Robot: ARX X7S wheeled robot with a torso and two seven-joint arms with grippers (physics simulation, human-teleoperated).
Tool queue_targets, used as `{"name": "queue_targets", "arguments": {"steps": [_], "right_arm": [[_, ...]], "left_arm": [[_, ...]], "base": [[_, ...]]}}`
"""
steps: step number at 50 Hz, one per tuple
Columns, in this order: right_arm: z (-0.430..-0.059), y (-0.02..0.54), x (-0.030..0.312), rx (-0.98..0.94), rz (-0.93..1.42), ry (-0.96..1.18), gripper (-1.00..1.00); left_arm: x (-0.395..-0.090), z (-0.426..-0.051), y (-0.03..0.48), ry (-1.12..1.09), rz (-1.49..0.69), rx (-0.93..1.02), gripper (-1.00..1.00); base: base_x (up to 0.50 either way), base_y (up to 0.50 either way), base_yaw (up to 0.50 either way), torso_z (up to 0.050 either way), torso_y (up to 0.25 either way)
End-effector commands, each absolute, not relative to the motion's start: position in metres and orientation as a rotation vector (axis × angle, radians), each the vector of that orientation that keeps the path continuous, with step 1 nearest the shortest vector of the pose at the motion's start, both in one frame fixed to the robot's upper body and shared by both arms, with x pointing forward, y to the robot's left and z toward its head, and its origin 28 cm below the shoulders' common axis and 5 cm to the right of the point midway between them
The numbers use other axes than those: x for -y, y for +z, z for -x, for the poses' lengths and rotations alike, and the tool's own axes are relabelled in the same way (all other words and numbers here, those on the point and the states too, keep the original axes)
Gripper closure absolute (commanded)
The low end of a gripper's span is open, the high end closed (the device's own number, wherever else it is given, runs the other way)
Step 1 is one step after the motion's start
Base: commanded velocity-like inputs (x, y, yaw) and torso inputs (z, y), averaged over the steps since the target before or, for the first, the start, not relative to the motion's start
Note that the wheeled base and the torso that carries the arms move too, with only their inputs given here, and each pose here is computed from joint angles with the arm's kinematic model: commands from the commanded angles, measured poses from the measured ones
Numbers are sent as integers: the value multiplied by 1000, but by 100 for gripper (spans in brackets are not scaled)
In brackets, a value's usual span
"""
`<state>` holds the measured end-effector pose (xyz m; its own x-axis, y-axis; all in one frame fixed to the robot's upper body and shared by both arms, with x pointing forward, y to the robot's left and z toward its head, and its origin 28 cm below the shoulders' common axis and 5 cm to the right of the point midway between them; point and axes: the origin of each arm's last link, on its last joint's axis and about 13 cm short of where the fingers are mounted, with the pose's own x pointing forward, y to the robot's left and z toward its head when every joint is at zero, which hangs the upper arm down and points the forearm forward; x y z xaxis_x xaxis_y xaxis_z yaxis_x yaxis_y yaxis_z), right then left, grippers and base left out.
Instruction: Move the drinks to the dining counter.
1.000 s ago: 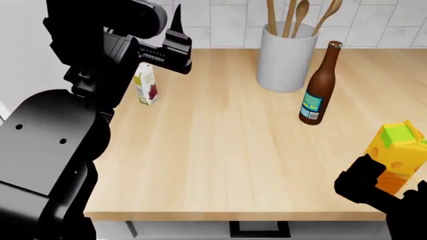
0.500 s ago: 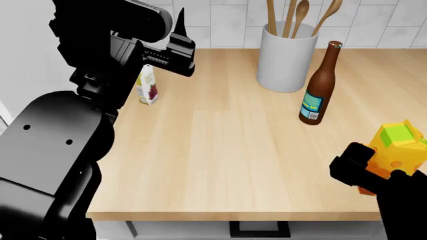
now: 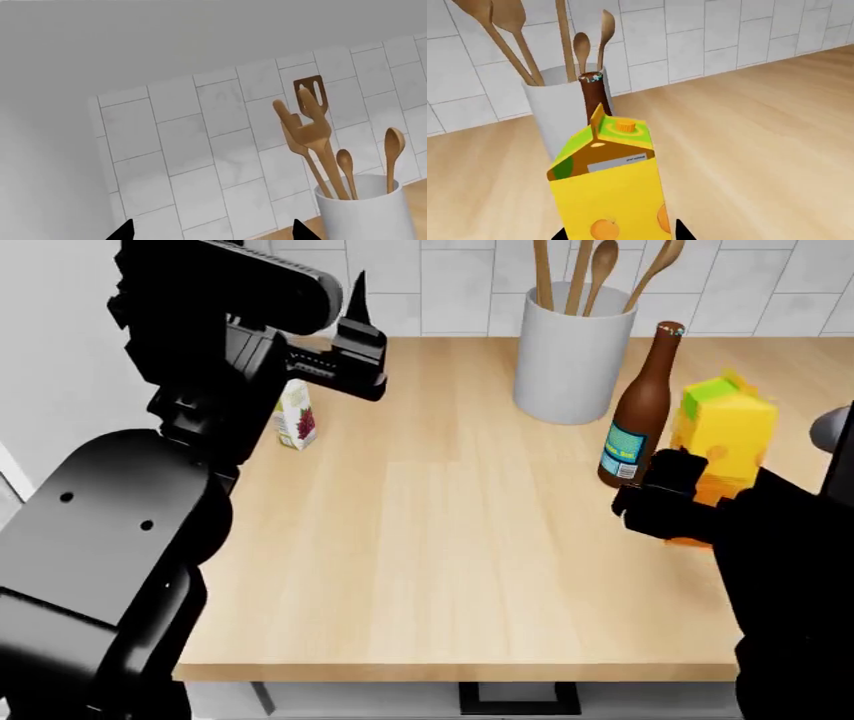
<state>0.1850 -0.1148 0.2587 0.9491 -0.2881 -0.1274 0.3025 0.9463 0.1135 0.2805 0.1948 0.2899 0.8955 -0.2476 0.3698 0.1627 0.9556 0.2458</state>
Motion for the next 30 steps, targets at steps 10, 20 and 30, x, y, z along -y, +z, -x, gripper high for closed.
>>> {"name": "queue_targets", "arguments": {"steps": [10, 20, 30], "right_arm": [[-166, 334, 96, 333, -69, -151, 100], [-162, 352, 94, 428, -57, -137, 100], [-155, 355, 99, 450, -66, -150, 100]], "left_arm": [[-205, -303, 274, -63, -89, 176, -100], [-202, -313, 267, -73, -97, 96, -100], [-203, -312, 263, -31, -106, 62, -100]], "base": [[0, 0, 0, 0, 1], [0, 0, 0, 0, 1], [0, 0, 0, 0, 1]]}}
